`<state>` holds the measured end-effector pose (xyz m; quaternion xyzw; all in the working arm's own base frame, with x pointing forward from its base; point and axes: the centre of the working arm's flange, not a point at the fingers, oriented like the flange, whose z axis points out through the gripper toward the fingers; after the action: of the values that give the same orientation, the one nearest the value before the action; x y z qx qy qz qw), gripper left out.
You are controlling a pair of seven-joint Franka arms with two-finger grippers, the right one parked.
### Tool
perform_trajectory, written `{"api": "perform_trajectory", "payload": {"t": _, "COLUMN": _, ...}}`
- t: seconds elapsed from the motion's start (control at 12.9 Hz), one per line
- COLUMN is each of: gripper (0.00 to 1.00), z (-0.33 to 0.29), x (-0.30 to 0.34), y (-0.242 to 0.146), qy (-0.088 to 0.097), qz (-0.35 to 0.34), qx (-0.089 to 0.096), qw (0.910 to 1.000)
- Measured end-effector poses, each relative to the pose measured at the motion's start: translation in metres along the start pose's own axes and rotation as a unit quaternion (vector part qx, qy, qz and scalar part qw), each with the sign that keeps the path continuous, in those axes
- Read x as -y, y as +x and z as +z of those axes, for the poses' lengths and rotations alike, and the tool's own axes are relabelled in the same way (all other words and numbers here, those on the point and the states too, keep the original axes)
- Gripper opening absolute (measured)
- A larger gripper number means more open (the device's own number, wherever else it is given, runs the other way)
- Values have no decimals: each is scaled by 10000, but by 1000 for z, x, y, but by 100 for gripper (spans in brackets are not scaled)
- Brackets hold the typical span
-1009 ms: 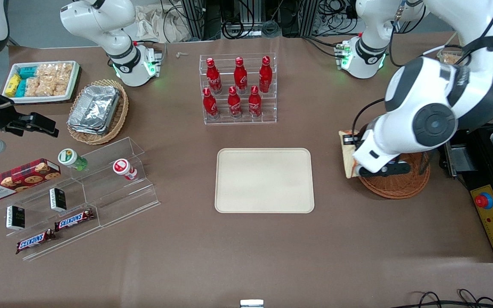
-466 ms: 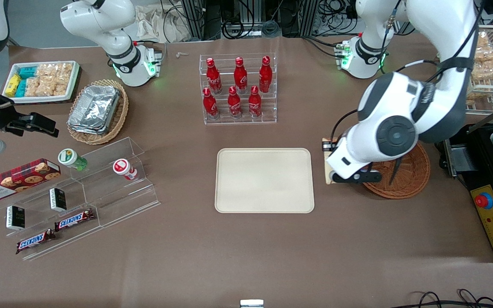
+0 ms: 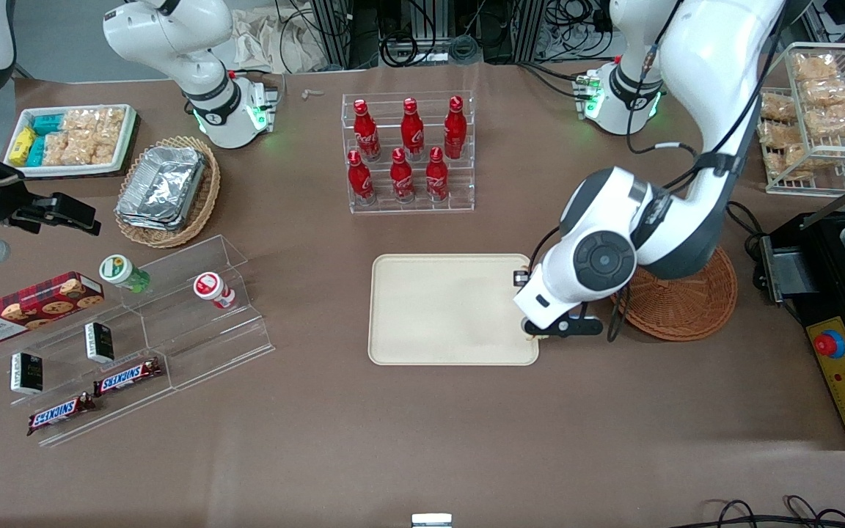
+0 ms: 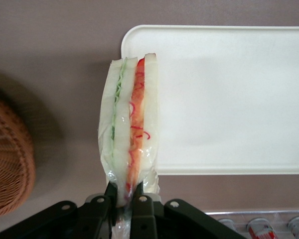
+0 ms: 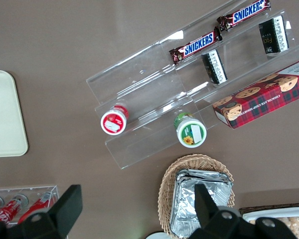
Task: Place sandwich from basket to tray
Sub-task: 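Carry the sandwich over the cream tray and lower it, then open the left gripper to release the sandwich and withdraw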
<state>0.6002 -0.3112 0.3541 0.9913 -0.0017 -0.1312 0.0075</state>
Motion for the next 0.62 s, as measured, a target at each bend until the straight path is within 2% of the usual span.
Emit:
{"api": "perform_trajectory", "payload": {"t": 0.31, "gripper": 14, "z": 47, "x": -12, "y": 13, "qy": -157, "qz": -151, "qx": -69, "qw": 9997}}
{"api": "perform_trajectory", "payload": {"t": 0.62, "gripper": 14, "z": 87, "x": -16, "y": 11, "qy": -111, "qz": -153, "qx": 102, "qw": 9998}}
